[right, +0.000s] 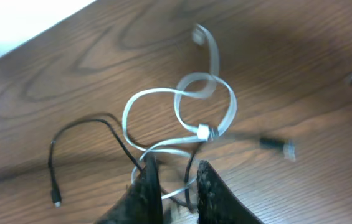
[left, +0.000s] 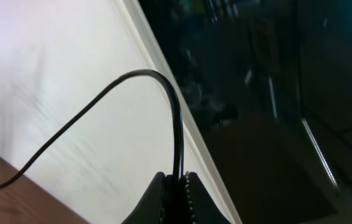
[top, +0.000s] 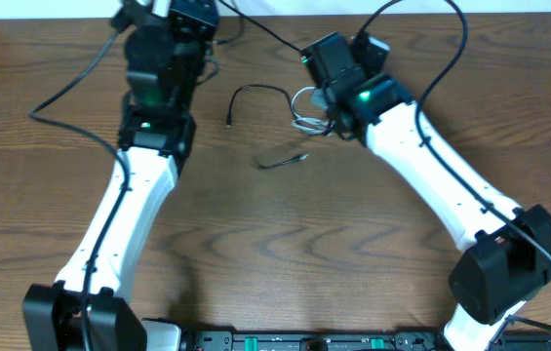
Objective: Untangle cables
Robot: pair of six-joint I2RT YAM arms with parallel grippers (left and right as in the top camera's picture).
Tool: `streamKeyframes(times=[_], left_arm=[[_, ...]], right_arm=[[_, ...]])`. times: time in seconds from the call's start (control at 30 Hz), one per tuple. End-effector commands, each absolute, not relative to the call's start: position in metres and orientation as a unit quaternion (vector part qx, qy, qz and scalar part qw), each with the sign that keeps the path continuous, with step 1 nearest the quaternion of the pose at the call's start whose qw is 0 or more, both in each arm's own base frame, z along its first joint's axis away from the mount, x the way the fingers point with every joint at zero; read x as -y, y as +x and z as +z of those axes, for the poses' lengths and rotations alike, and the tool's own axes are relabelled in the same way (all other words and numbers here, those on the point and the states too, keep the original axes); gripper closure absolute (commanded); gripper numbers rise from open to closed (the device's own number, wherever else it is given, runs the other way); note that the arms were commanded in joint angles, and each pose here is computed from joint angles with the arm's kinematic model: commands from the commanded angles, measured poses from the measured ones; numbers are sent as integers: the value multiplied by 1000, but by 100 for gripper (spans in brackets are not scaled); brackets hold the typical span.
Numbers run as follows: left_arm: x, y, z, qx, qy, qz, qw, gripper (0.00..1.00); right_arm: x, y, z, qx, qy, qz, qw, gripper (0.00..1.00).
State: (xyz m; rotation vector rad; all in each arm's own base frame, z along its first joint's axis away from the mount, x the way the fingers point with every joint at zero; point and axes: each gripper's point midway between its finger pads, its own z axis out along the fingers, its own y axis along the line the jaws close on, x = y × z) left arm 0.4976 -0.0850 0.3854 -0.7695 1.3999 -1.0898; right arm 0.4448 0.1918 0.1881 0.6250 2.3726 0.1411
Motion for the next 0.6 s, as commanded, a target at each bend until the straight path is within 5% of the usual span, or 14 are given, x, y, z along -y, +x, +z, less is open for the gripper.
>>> streamKeyframes(times=[0.0, 0.17, 0.23, 0.57], left_arm=[[52, 486, 417, -569, -337, -448, 601, 93], [17, 489, 395, -588, -373, -403, 595, 93], [0, 490, 382, -597, -393, -382, 586, 92], [-38, 487, 368, -602, -420, -341, 586, 92]], right_arm=[[-196, 446, 177, -929, 216, 94, 287, 87], [-200, 445, 174, -945, 155, 133, 253, 89], [-197, 445, 173, -950, 134, 140, 246, 97], [-139, 452, 168, -951, 174, 109, 231, 99]])
